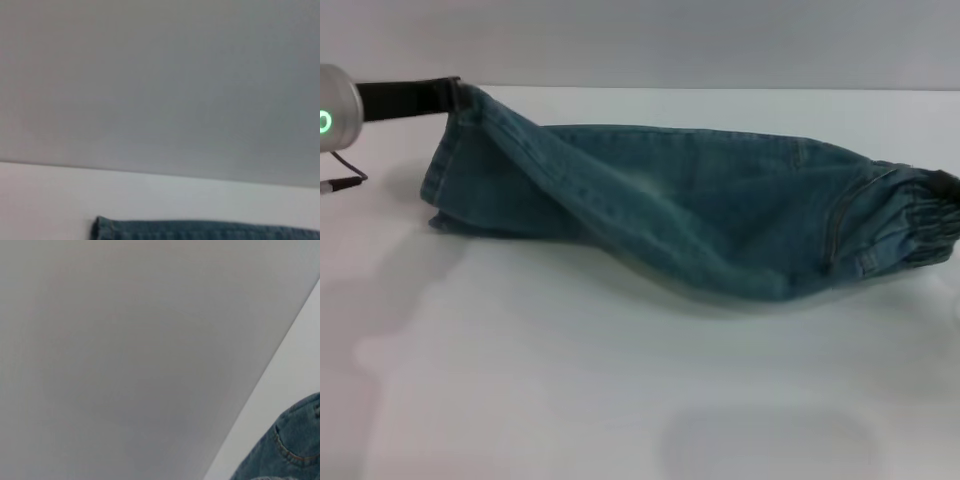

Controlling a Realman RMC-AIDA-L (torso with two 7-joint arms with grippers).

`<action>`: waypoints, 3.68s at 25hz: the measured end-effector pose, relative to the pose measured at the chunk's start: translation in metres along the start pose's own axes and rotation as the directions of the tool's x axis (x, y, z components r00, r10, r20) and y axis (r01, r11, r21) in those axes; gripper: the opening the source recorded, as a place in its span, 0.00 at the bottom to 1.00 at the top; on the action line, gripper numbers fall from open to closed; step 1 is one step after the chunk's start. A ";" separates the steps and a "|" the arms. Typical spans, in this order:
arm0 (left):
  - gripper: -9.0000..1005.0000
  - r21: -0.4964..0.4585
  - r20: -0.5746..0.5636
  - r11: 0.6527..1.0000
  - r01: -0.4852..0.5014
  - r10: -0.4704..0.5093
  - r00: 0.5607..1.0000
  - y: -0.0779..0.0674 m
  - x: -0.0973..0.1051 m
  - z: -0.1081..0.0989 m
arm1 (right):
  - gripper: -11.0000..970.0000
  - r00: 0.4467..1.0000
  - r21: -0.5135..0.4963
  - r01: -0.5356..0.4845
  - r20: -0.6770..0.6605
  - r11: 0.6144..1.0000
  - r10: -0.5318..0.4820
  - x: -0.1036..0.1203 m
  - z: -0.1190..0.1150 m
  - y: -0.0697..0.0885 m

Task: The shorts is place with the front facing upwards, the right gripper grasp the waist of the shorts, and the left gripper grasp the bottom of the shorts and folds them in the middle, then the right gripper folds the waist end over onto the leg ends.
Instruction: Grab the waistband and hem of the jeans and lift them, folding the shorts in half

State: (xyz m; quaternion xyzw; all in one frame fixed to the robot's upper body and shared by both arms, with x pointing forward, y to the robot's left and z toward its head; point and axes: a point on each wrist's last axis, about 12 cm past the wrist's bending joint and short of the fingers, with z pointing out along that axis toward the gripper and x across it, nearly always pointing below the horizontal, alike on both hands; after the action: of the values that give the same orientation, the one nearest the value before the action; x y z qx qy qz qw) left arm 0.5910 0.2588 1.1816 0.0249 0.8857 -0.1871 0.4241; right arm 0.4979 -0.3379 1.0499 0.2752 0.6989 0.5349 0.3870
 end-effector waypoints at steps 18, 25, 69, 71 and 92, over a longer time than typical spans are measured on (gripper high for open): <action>0.14 -0.019 0.069 0.994 0.104 -0.103 0.992 0.021 0.003 0.002 | 0.06 0.979 -0.034 -0.158 0.124 0.987 0.161 -0.005 -0.025 -0.018; 0.15 -0.011 0.078 0.994 0.105 -0.103 0.992 0.018 0.002 0.005 | 0.06 0.952 -0.108 -0.218 0.195 0.970 0.235 -0.012 -0.024 -0.016; 0.62 0.138 0.069 0.960 0.245 -0.256 0.964 -0.007 0.003 0.087 | 0.61 0.921 0.176 0.213 0.293 0.961 -0.257 -0.045 -0.009 -0.021; 0.68 0.152 0.068 0.964 0.219 -0.231 0.971 -0.010 0.003 0.084 | 0.66 0.925 0.199 0.194 0.289 0.960 -0.247 -0.039 -0.016 -0.029; 0.86 0.188 0.036 0.973 0.134 -0.143 0.989 -0.012 0.007 0.076 | 0.66 0.932 0.279 0.115 0.301 0.954 -0.200 -0.027 -0.033 -0.050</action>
State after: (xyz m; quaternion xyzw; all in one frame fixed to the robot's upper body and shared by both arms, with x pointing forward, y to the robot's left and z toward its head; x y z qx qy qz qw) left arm 0.6404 0.2199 1.1366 -0.0023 0.8534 -0.2983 0.4275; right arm 0.4864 -0.3911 1.0126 0.3500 0.7085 0.3542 0.5000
